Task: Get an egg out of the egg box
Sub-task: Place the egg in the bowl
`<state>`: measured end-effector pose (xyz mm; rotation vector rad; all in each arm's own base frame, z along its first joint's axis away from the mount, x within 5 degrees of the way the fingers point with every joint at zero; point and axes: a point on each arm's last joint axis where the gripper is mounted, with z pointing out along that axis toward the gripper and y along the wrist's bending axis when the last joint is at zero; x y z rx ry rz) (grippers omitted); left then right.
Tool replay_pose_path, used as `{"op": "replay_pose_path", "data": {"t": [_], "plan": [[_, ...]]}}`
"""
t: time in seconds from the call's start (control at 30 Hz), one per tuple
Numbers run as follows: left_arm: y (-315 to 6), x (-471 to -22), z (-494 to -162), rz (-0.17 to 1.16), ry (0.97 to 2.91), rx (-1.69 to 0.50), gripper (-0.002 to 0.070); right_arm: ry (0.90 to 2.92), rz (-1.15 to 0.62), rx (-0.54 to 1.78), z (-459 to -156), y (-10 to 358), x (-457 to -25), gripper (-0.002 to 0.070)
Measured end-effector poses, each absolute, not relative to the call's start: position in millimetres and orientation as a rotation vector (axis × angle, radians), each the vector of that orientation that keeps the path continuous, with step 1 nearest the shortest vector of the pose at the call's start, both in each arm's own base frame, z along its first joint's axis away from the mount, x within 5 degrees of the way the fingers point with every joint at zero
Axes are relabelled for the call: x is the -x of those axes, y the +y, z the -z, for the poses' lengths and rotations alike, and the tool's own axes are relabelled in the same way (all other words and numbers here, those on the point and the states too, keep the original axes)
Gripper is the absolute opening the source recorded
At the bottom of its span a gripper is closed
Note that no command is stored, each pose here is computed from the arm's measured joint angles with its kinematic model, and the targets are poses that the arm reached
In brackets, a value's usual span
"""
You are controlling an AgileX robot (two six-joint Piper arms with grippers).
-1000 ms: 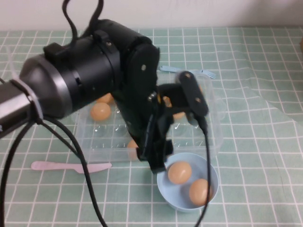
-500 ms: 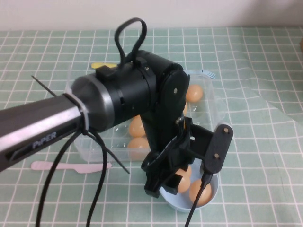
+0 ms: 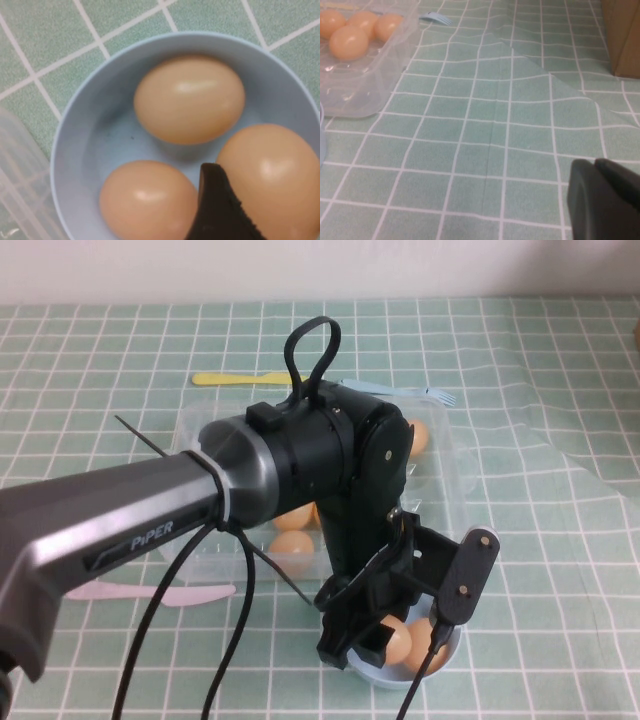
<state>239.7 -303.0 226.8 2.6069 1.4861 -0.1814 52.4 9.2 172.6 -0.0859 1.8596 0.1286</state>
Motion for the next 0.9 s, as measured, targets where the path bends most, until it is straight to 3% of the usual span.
{"op": "replay_pose_path", "data": {"t": [0.23,0.43,0.7,0.83,0.9], "plan": [[-305.0,-240.2,-224.4,0.195,1.490,-2.595,0.0350,1.859,-0.129,0.086,-172.6,9.1,-52.4,-0.0017],[-306.0,-240.5,-224.6,0.198,1.488,-2.583,0.0428,1.859,-0.129,0.086,-172.6,9.1,-52.4,-0.0017],[-305.2,-239.9,-229.9,0.192,1.481,-2.567,0.0442,1.858,-0.129,0.086,-172.7,9.1,-52.3,-0.0017],[-299.1,-234.7,-262.3,0.167,1.471,-2.450,0.0395,1.858,-0.129,0.086,-172.7,9.1,-52.3,-0.0017],[-289.5,-230.3,-285.3,0.182,1.539,-2.293,0.0321,1.856,-0.129,0.086,-172.8,9.1,-52.2,-0.0017]]}}
